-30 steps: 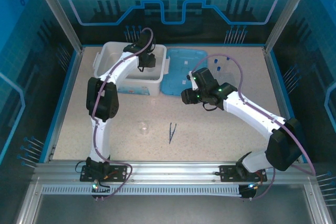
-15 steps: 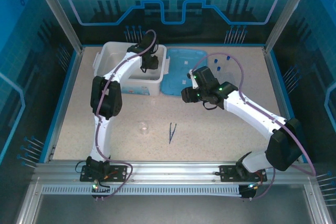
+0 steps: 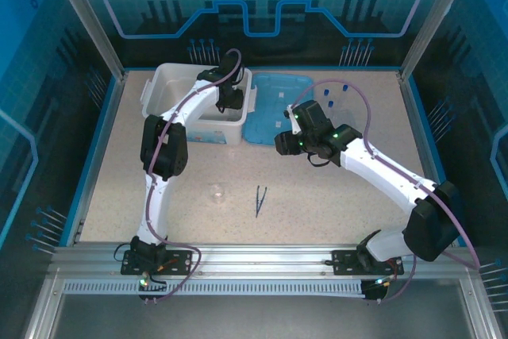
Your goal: Organize the chemistry lab equipment
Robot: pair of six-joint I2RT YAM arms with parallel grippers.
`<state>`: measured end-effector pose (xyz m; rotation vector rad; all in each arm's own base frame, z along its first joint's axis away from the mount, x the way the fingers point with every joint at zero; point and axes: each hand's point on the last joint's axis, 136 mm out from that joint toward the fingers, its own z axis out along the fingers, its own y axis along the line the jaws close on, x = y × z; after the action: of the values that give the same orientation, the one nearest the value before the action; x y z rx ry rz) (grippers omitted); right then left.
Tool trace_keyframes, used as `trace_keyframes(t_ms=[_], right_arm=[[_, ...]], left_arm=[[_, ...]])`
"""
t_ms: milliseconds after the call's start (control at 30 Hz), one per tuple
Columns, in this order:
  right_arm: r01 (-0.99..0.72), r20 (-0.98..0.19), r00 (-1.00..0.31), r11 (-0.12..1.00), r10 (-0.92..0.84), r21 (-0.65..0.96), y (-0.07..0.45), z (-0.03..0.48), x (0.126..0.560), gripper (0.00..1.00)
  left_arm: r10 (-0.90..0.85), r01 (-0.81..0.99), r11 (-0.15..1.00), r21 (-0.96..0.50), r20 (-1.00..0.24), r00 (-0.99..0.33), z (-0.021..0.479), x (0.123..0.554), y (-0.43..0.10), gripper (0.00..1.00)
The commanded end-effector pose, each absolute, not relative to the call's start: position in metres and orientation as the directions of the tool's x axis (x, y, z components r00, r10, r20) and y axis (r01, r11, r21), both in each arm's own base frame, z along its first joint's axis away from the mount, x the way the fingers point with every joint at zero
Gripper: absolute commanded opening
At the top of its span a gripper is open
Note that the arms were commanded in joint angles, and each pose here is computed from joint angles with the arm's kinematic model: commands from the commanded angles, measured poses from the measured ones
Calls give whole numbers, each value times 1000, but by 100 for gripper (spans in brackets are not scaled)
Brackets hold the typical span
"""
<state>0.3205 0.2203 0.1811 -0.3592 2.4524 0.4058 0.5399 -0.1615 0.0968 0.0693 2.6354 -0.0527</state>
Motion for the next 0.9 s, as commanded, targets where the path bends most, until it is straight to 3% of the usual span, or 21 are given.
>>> trace_keyframes(t_ms=[0, 267, 867], right_arm=[[-324, -624, -770, 923, -128, 209, 213, 187, 320, 53], [-320, -628, -769, 924, -125, 208, 210, 188, 318, 53], [-318, -633, -765, 925, -118, 211, 209, 192, 316, 53]], left_arm=[[58, 80, 997, -24, -487, -871, 101, 543, -165, 38], [65, 89, 996, -31, -462, -884, 93, 542, -168, 40], [49, 87, 995, -55, -486, -873, 107, 543, -171, 56]])
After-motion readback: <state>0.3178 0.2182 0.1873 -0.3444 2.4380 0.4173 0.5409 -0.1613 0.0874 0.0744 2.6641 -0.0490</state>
